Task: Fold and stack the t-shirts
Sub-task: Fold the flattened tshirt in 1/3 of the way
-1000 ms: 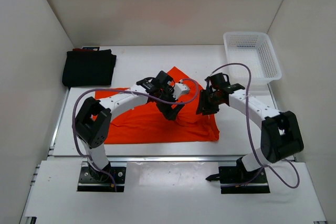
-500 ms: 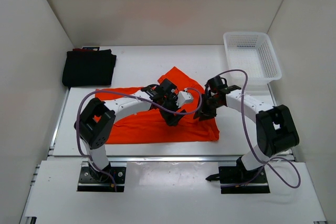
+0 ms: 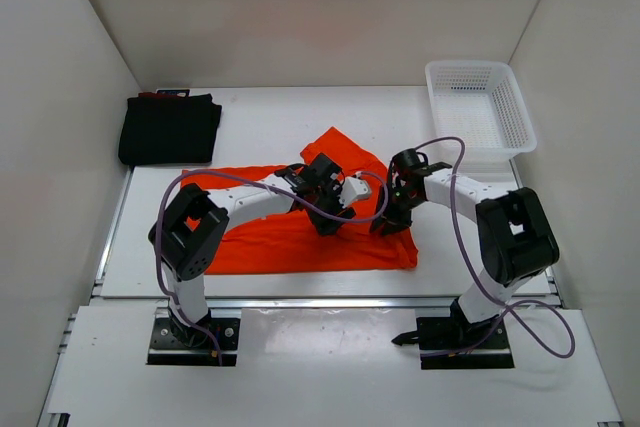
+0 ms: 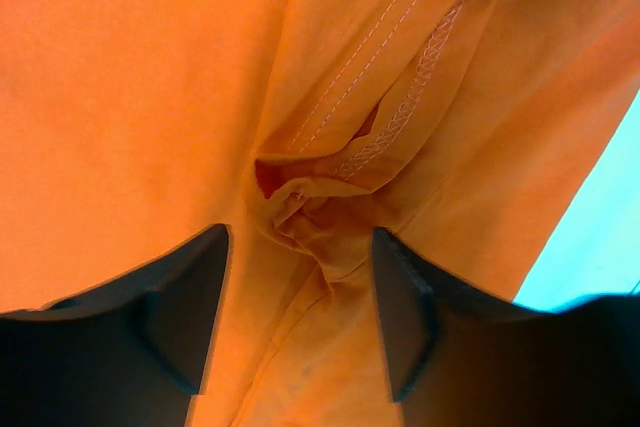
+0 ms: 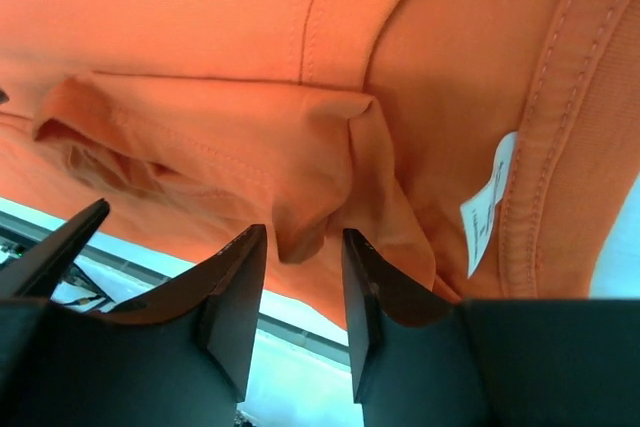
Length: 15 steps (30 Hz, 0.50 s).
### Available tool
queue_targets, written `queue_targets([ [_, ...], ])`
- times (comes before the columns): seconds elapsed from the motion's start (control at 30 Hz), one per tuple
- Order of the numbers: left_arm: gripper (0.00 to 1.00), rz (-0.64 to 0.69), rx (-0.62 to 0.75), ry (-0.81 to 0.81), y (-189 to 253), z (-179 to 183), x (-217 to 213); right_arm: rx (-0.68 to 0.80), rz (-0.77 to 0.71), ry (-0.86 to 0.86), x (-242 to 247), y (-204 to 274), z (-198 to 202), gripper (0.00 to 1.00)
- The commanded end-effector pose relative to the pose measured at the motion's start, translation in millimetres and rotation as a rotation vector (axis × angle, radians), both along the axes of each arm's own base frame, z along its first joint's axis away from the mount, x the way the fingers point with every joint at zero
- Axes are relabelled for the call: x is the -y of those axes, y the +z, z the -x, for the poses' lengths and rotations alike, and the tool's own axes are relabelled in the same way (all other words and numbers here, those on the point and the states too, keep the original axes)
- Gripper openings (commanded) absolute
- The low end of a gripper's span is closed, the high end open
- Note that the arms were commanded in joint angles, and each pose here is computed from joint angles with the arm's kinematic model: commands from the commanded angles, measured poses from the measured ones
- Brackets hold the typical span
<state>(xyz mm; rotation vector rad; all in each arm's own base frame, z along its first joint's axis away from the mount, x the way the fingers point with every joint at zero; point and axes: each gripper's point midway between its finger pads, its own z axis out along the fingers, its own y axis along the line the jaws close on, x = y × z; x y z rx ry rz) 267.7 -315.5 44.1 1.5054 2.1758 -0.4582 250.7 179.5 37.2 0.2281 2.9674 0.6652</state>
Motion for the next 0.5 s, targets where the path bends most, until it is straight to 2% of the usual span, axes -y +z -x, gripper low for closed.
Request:
queue_targets([
  [0.0, 0.65, 0.039, -0.003, -0.025, 2, 2, 8, 0.051, -0.026, -0.033, -5, 7, -21, 0.31],
  [0.07, 0.58, 0.036, -0.008, -0.016, 1, 4, 8, 0.041, -0.032, -0.034, -6, 4, -19, 0.25],
  [0.13, 0.52, 0.044, -0.010, -0.022, 2, 5, 10, 0.051, -0.039, -0.048, -4, 5, -24, 0.11],
  [0.27, 0.40, 0.038, -0.008, -0.022, -1, 5, 10, 0.059, -0.046, -0.056, -3, 7, -28, 0.00],
  [0.33, 0.29, 0.040, -0.008, -0.004, -3, 3, 9, 0.064, -0.055, -0.059, -4, 8, -31, 0.00],
  [0.47, 0.22, 0.050, 0.005, 0.020, 1, -2, 10, 0.050, -0.084, -0.070, -4, 8, -33, 0.00],
])
